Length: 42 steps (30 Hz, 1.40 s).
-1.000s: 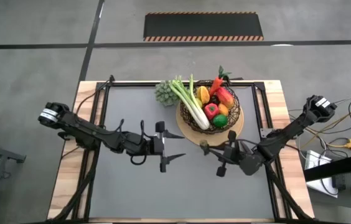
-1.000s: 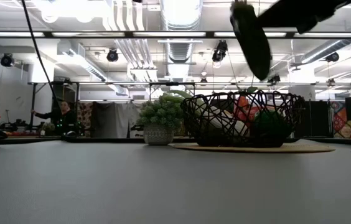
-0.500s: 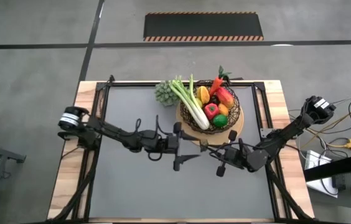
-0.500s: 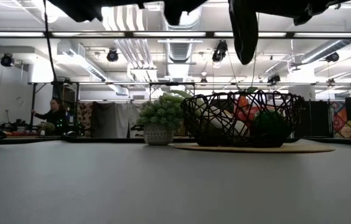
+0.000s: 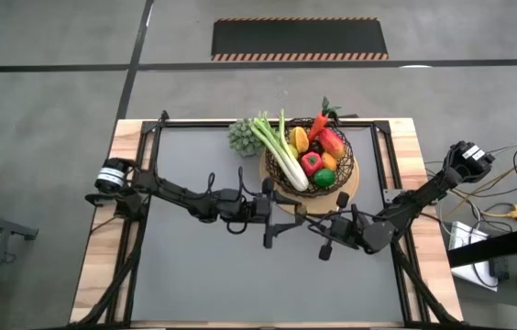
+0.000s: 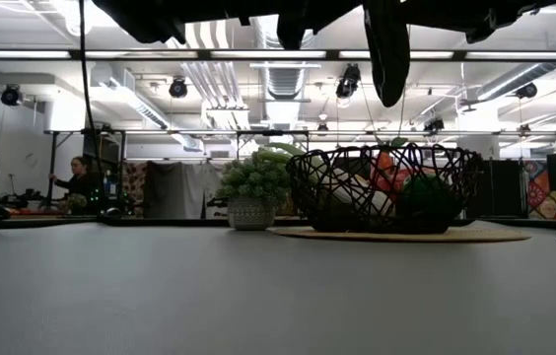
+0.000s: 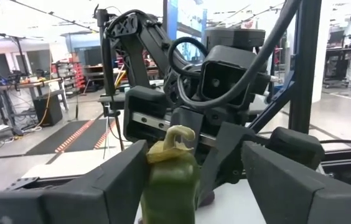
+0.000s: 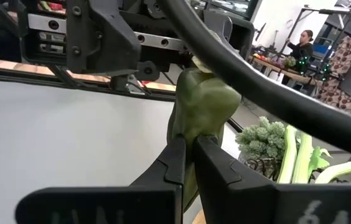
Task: Build produce basket
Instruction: Put the green chili pepper into the black wire basket
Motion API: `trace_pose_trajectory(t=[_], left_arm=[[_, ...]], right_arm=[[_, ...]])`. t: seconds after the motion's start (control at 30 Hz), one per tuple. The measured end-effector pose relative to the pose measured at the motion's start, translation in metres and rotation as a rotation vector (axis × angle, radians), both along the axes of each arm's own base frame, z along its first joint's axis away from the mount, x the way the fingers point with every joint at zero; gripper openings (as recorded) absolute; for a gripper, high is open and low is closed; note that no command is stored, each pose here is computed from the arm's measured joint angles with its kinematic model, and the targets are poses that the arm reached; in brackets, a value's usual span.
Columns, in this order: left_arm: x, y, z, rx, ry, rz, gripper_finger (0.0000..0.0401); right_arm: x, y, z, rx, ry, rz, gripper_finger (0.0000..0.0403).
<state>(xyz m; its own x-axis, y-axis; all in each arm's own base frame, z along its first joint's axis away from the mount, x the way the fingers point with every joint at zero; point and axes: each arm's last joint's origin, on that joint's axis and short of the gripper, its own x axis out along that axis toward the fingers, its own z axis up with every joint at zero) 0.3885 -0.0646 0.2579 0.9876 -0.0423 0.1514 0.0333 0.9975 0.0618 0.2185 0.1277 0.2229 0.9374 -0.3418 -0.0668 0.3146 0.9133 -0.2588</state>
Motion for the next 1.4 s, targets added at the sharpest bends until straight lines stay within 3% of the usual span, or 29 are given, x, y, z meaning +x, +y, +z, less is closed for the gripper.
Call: trace_pose_trajectory(t=[0.57, 0.97, 1.4], left_arm=[[0.0, 0.007, -0.006, -0.001, 0.017, 0.033, 0.0127], [-0.001, 0.008, -0.011, 0.03, 0.043, 0.042, 0.0178], [-0.001, 0.008, -0.01, 0.062, 0.03, 0.04, 0.0174]], right_arm=[[0.0, 0.0, 0.0, 0.034, -0.013, -0.002, 0.0013], [0.0, 0.0, 0.001, 0.035, -0.019, 0.0, 0.0012], [0.0, 0.0, -0.001, 0.001, 0.013, -0.001, 0.0009]])
